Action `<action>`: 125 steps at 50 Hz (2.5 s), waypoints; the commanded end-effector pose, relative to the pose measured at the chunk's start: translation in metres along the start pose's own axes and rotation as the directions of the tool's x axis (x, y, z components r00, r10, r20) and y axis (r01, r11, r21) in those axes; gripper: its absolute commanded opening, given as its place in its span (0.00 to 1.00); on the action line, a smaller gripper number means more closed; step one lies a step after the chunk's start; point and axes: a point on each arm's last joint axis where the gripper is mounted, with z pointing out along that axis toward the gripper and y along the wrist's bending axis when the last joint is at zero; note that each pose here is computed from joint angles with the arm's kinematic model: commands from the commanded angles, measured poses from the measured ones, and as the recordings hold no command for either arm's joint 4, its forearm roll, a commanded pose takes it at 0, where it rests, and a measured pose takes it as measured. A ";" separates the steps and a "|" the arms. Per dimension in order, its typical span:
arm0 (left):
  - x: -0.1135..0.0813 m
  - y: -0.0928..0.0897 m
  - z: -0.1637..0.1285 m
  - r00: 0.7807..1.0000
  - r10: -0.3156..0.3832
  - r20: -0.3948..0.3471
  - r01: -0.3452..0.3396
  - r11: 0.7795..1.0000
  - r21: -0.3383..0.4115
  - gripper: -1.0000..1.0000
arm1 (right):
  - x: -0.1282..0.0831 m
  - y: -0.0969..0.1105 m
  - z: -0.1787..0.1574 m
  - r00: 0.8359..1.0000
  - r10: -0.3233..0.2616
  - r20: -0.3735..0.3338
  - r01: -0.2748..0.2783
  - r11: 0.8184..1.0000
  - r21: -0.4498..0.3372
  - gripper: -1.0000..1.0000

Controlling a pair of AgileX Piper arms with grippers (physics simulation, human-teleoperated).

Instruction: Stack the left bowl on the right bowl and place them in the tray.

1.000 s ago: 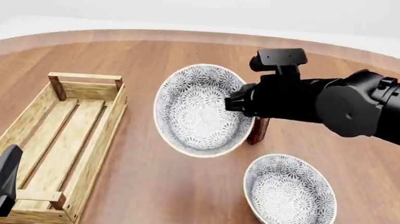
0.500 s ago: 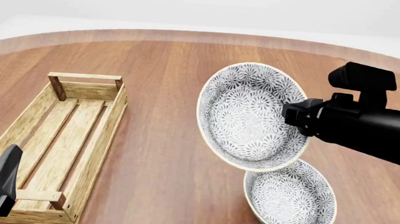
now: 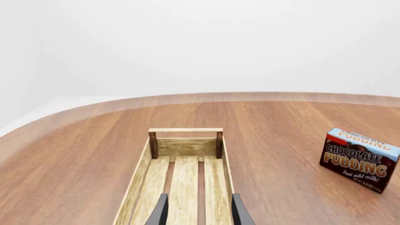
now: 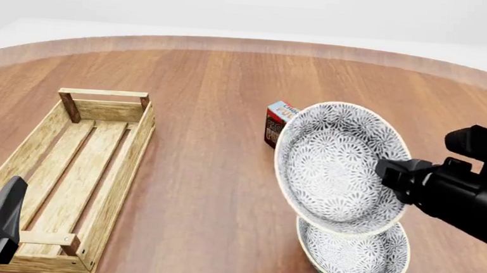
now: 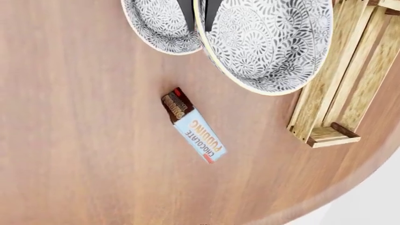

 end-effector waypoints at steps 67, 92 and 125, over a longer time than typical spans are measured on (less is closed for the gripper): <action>0.000 0.000 0.000 1.000 0.000 0.000 0.000 1.000 0.000 1.00 | 0.081 -0.055 0.009 0.978 0.206 0.041 -0.209 0.971 0.114 0.00; 0.000 0.000 0.000 1.000 0.000 0.000 0.000 1.000 0.000 1.00 | 0.074 -0.055 0.008 0.983 0.177 0.047 -0.182 0.974 0.134 1.00; 0.000 0.000 0.000 1.000 0.000 0.000 0.000 1.000 0.000 1.00 | 0.078 -0.051 0.003 0.987 0.162 0.002 -0.161 0.980 0.120 1.00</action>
